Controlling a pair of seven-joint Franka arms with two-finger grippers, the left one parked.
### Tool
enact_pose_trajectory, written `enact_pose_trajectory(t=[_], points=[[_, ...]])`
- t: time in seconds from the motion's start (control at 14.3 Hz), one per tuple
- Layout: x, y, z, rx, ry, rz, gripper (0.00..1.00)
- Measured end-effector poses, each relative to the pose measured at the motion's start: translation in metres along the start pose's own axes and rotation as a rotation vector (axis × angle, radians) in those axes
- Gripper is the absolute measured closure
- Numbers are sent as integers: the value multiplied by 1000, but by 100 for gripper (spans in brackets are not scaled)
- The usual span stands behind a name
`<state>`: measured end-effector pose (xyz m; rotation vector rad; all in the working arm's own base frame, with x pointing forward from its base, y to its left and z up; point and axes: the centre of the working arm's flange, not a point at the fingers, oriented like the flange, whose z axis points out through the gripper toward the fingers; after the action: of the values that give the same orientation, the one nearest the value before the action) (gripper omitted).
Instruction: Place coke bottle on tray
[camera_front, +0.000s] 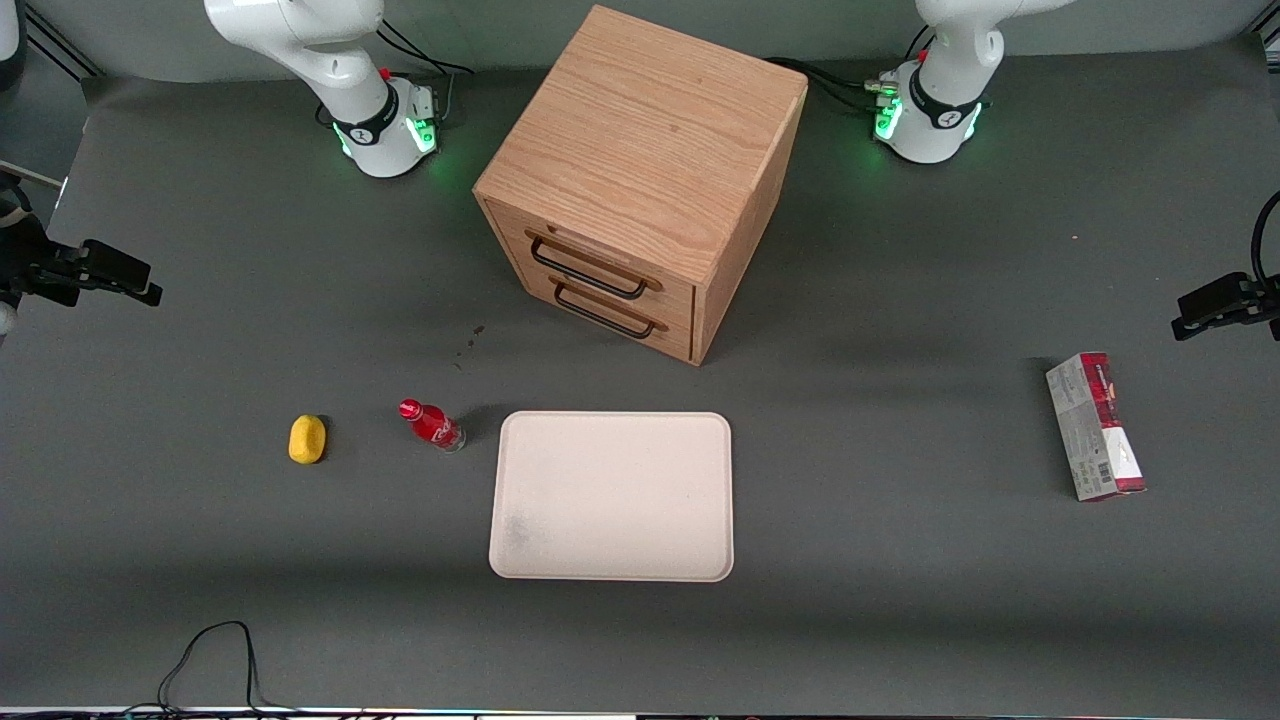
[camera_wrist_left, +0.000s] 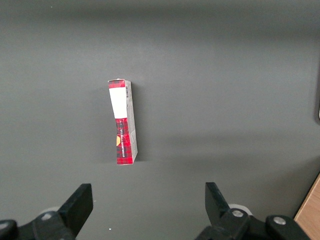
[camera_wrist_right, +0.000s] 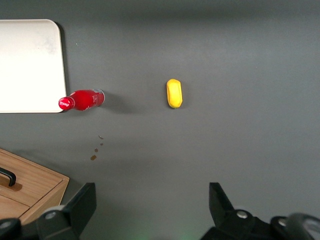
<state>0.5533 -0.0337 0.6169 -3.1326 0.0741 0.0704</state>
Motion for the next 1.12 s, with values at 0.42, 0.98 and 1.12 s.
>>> enact_pose_trajectory(t=[0.42, 0.98, 1.12], points=[[0, 1, 0, 1, -1, 2, 0], [12, -57, 6, 12, 0, -63, 0], [24, -104, 11, 4, 8, -59, 0]])
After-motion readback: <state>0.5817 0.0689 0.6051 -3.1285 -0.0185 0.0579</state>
